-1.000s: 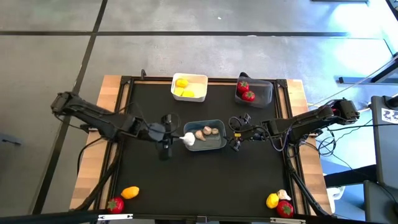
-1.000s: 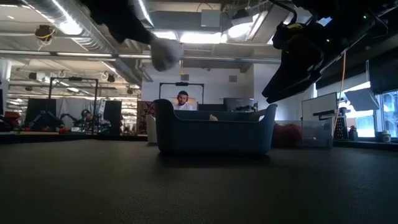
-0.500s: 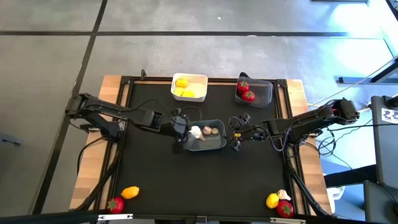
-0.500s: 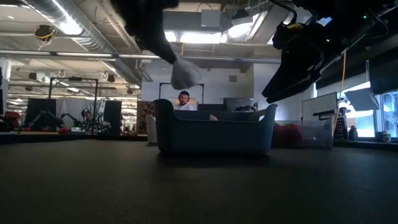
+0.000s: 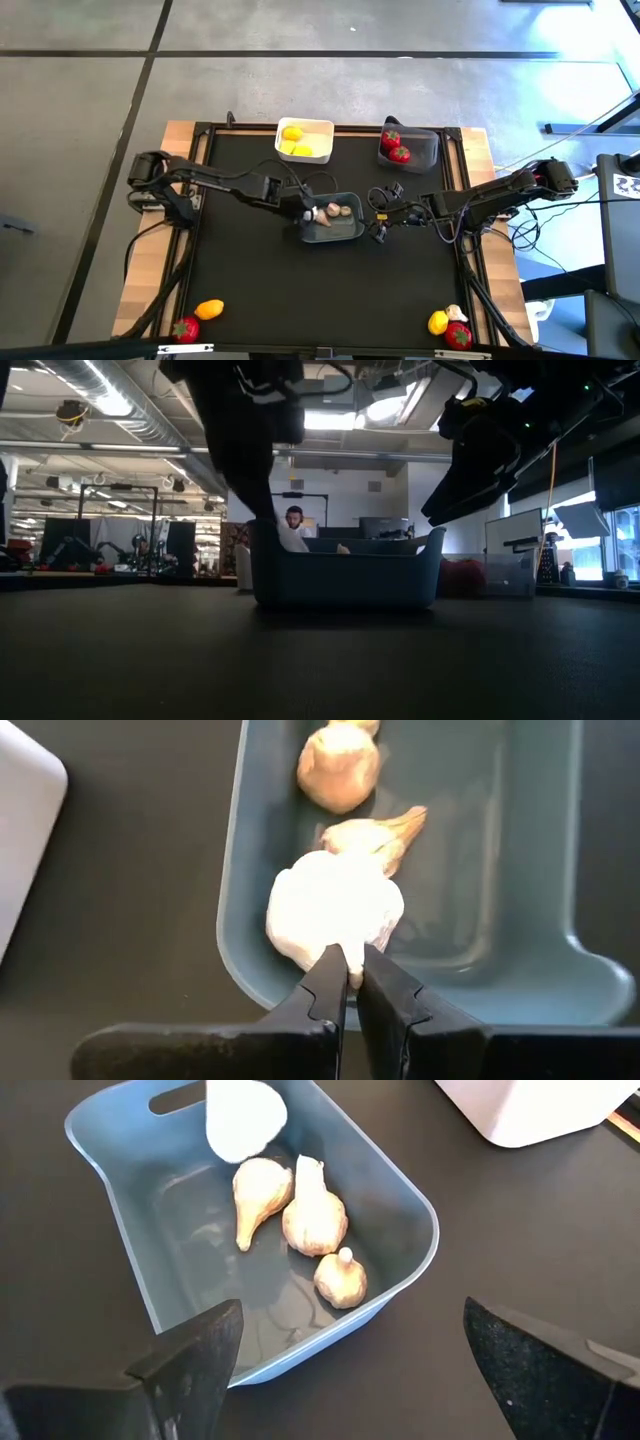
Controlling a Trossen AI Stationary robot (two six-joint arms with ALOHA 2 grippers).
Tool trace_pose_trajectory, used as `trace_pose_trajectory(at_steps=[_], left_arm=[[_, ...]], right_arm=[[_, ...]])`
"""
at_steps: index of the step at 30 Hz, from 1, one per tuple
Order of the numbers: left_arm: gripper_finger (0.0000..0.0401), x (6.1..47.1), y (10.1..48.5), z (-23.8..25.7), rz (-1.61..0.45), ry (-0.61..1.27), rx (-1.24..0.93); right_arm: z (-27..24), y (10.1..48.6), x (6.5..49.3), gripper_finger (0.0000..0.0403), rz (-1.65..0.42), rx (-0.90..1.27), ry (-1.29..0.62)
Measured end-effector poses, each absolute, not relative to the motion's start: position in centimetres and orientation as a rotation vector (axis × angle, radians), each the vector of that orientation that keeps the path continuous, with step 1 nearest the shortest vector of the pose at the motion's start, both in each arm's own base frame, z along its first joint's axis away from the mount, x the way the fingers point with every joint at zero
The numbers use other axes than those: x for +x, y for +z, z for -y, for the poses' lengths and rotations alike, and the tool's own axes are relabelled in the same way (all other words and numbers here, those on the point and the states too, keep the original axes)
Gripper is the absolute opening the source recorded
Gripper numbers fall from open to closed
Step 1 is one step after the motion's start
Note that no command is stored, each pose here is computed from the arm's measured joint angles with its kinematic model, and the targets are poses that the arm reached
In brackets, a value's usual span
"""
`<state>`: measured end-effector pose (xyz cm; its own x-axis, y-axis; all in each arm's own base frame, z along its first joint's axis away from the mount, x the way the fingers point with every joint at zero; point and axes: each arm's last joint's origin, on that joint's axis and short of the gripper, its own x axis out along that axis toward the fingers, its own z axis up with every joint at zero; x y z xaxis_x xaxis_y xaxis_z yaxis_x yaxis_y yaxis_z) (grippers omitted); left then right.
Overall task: Sort produce into baskets
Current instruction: Put the white garlic into the blue bin, then put the yellow lemon into the white bin
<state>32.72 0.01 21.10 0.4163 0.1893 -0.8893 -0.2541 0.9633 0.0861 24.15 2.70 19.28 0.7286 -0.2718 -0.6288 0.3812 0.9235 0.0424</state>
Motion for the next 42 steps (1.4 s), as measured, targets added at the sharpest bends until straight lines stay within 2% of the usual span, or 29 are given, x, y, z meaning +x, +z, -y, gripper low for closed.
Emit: trace_pose_trajectory(at_steps=[14, 17, 24, 29, 36, 42], left_arm=[[0.0022, 33.3, 19.5, -0.3, -1.153, 0.283, -0.059], [0.0045, 33.3, 19.5, -0.3, -1.155, 0.277, -0.07], [0.0126, 33.3, 19.5, -0.5, -1.152, 0.264, -0.048], [0.0154, 33.2, 19.6, -0.4, -1.163, 0.238, -0.012], [0.0159, 33.0, 20.3, 0.1, -1.163, 0.218, 0.006], [0.0155, 32.6, 22.6, 1.1, -1.166, 0.198, 0.016]], right_arm=[[-2.7, 19.3, 24.2, 0.0376, -0.663, 0.173, -0.362], [-2.7, 19.3, 24.2, 0.0376, -0.663, 0.173, -0.362], [-2.7, 19.3, 24.2, 0.0376, -0.663, 0.173, -0.362], [-2.7, 19.3, 24.2, 0.0376, -0.663, 0.173, -0.362], [-2.7, 19.3, 24.2, 0.0376, -0.663, 0.173, -0.362], [-2.7, 19.2, 24.2, 0.0376, -0.665, 0.173, -0.362]])
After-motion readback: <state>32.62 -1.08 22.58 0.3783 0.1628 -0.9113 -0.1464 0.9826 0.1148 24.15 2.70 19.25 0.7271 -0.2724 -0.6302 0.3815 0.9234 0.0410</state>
